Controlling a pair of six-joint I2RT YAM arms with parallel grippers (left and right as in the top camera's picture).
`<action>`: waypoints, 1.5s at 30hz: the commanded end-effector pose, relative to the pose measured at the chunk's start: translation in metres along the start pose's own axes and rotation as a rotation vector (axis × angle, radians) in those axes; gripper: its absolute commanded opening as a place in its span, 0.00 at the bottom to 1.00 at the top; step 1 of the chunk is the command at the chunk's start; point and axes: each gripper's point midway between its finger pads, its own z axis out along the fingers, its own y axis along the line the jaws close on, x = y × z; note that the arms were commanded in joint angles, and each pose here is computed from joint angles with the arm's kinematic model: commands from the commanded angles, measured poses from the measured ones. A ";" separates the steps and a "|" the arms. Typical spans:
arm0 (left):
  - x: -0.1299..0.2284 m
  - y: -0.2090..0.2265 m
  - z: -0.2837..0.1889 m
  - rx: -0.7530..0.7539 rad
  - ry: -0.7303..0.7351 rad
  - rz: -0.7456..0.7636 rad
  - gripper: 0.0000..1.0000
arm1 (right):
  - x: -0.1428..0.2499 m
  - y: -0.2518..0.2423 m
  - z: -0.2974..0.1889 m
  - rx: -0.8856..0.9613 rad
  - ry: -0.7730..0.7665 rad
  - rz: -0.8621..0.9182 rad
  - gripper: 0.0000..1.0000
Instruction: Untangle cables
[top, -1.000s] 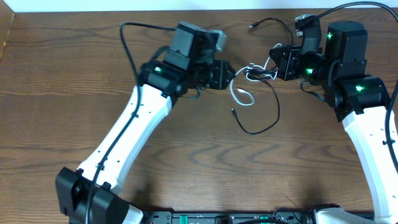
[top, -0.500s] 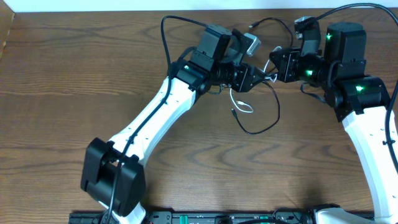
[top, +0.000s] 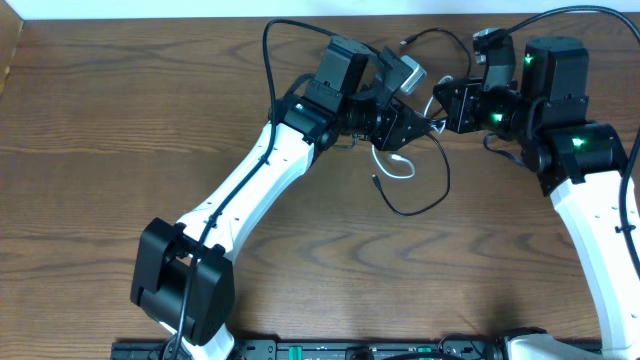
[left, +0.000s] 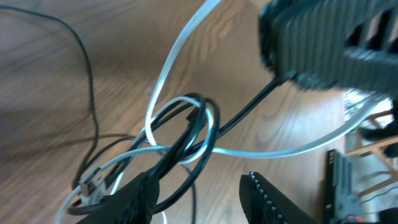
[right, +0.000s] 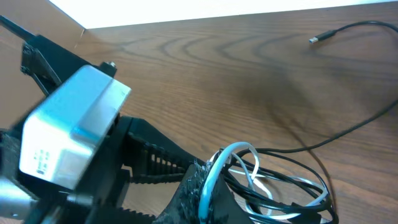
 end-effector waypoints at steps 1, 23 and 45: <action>0.013 0.011 0.005 -0.039 0.030 0.090 0.47 | -0.004 0.000 -0.003 0.002 -0.013 -0.017 0.01; 0.017 0.035 0.035 -0.039 0.003 0.104 0.46 | -0.006 0.004 -0.003 -0.019 -0.019 -0.022 0.01; 0.009 0.035 0.048 -0.064 -0.032 0.135 0.09 | -0.011 0.007 -0.007 -0.069 -0.034 -0.020 0.01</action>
